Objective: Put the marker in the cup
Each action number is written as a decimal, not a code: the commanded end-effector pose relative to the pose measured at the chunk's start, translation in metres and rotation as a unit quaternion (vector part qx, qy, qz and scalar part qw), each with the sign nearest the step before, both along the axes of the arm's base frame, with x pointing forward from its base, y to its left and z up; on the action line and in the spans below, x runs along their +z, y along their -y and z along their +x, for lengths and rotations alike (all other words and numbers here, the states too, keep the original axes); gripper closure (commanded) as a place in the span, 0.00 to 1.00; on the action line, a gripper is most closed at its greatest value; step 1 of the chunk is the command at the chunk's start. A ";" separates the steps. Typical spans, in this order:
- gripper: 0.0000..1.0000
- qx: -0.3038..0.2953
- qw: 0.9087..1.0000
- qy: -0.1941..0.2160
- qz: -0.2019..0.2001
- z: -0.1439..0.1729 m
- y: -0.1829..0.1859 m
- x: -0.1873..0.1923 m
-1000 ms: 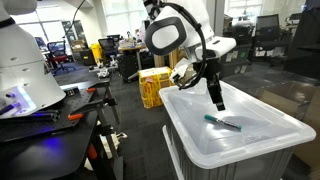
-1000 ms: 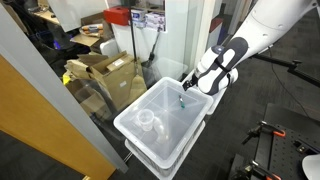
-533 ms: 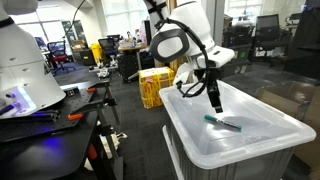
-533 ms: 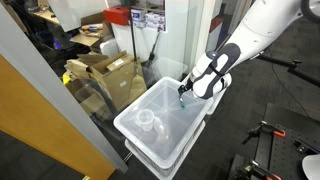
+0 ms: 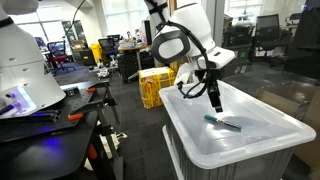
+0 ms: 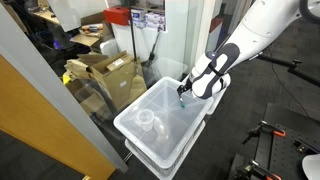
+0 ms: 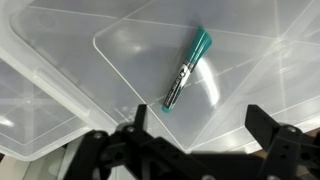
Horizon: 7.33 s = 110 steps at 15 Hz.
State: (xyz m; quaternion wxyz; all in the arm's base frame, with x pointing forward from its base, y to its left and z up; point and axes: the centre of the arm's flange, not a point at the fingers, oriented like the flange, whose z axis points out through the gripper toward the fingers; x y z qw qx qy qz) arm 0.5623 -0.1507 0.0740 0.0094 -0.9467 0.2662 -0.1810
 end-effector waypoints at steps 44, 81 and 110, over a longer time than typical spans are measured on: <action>0.95 -0.088 0.996 0.012 0.012 0.046 -0.005 -0.078; 0.95 0.072 0.965 0.170 -0.188 0.068 -0.188 0.028; 0.95 0.174 0.953 0.196 -0.150 0.086 -0.267 0.002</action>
